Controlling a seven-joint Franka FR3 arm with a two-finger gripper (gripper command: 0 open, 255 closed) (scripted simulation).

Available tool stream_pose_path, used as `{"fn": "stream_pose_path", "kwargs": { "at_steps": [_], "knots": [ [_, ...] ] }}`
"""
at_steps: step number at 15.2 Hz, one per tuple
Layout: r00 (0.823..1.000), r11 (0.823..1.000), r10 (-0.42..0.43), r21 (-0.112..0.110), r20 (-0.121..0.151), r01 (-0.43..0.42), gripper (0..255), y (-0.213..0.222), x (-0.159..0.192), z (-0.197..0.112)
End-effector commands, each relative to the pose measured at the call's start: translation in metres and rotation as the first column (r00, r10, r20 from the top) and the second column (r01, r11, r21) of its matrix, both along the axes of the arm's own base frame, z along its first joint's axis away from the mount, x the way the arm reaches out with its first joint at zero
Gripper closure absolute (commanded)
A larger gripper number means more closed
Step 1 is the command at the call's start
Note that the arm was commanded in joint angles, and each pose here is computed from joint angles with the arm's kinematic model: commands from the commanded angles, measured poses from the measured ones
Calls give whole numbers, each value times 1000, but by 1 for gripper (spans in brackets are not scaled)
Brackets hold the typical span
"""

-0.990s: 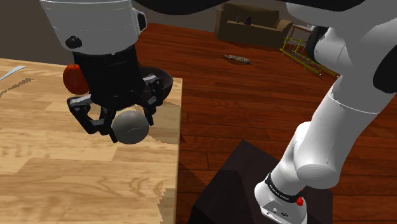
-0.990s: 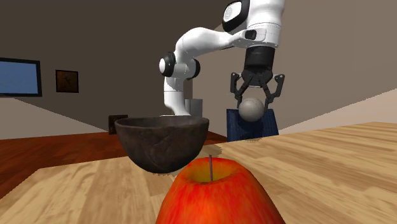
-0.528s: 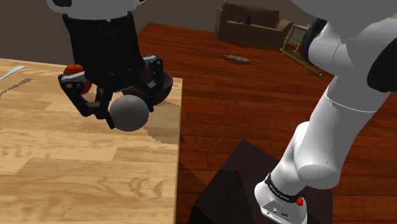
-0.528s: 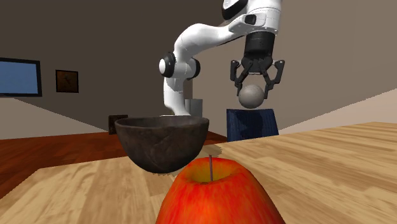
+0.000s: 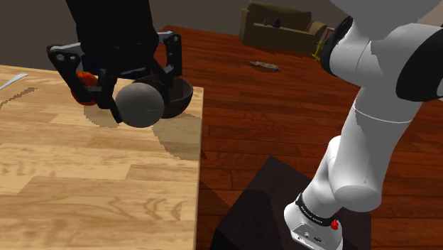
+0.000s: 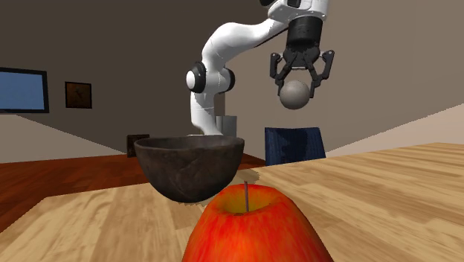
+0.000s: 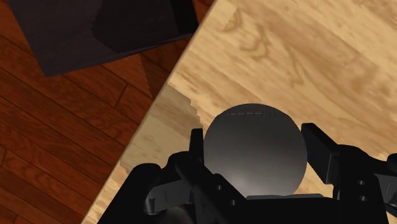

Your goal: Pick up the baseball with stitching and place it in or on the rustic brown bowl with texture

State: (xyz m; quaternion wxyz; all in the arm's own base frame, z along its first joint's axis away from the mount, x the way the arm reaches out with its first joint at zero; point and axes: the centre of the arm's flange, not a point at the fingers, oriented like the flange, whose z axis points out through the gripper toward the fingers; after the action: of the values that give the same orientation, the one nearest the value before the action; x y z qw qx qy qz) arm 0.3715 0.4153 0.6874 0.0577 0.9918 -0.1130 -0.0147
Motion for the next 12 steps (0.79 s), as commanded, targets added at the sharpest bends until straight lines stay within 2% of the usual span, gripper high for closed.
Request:
{"fn": "stream_pose_path", "kwargs": {
  "at_steps": [1,2,12],
  "knots": [
    [1000,1000,0,0,0,0,255,-1,0,10],
    [1000,1000,0,0,0,0,255,-1,0,14],
    [1000,1000,0,0,0,0,255,-94,93,19]
  ]
}}
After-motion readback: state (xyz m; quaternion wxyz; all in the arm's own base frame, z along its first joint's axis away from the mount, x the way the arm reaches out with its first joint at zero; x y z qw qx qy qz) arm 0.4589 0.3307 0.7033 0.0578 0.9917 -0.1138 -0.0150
